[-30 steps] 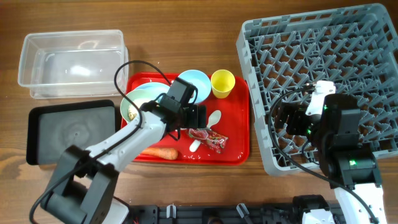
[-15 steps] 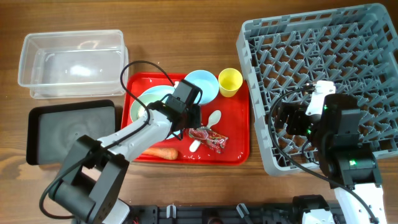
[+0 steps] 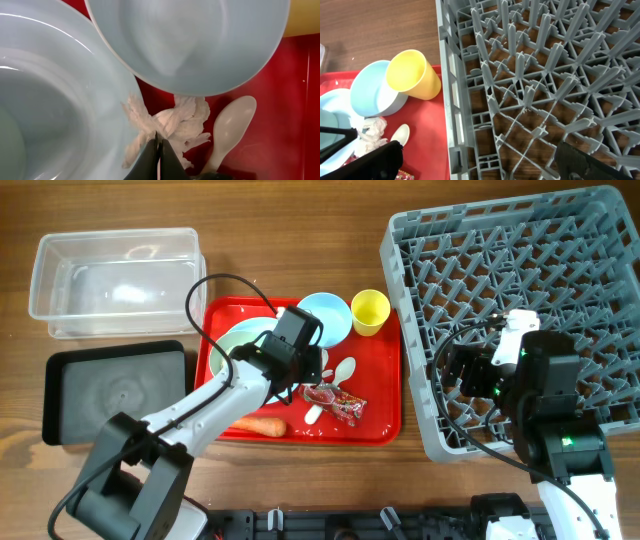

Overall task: Sort waste into correct bins and load items into the dishwasher rack
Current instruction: 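Reach the left gripper to the white tissue and grasp it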

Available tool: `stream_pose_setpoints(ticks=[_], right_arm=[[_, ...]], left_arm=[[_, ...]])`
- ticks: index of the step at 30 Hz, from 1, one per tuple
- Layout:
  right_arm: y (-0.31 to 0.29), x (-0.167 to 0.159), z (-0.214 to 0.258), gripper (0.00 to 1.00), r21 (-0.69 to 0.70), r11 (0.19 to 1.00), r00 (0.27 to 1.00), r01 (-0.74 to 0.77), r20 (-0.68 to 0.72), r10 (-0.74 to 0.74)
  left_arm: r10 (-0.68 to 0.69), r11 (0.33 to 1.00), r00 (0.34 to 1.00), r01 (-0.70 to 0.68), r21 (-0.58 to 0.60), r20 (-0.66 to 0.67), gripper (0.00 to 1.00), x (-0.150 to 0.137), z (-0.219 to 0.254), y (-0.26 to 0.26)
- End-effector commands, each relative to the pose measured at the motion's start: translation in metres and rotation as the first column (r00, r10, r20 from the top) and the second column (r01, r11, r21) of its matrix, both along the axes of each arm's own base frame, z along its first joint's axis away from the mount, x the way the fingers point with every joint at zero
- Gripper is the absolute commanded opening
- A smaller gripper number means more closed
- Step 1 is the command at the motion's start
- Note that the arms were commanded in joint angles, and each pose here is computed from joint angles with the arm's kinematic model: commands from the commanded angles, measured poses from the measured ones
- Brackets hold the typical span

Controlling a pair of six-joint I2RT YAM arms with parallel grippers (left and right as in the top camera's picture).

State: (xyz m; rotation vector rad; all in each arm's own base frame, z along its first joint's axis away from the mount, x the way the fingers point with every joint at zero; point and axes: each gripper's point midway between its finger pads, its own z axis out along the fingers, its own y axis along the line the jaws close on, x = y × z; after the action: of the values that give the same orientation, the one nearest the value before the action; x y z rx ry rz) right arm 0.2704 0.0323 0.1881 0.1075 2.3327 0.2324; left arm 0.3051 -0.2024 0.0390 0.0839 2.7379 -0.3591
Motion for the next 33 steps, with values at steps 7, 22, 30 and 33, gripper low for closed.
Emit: stream_pose_setpoints(ticks=[7, 22, 30, 33], right_arm=[[0.003, 0.003, 0.01, 1.0, 0.004, 1.0, 1.0, -0.02, 0.025, 0.019], [0.003, 0.003, 0.01, 1.0, 0.004, 1.0, 0.999, -0.019, 0.026, 0.019], [0.003, 0.002, 0.009, 1.0, 0.004, 1.0, 1.0, -0.019, 0.021, 0.019], [0.003, 0.002, 0.009, 1.0, 0.004, 1.0, 1.0, -0.02, 0.021, 0.019]], left_arm=[[0.114, 0.984, 0.949, -0.067, -0.163, 0.295, 0.04, 0.014, 0.129, 0.028], [-0.055, 0.996, 0.998, 0.053, 0.075, 0.023, 0.49, -0.004, -0.023, -0.022], [-0.054, 0.994, 0.999, 0.053, 0.096, 0.0, 0.04, -0.005, -0.037, -0.02], [-0.054, 0.995, 0.998, 0.052, 0.081, 0.021, 0.04, -0.005, -0.017, -0.02]])
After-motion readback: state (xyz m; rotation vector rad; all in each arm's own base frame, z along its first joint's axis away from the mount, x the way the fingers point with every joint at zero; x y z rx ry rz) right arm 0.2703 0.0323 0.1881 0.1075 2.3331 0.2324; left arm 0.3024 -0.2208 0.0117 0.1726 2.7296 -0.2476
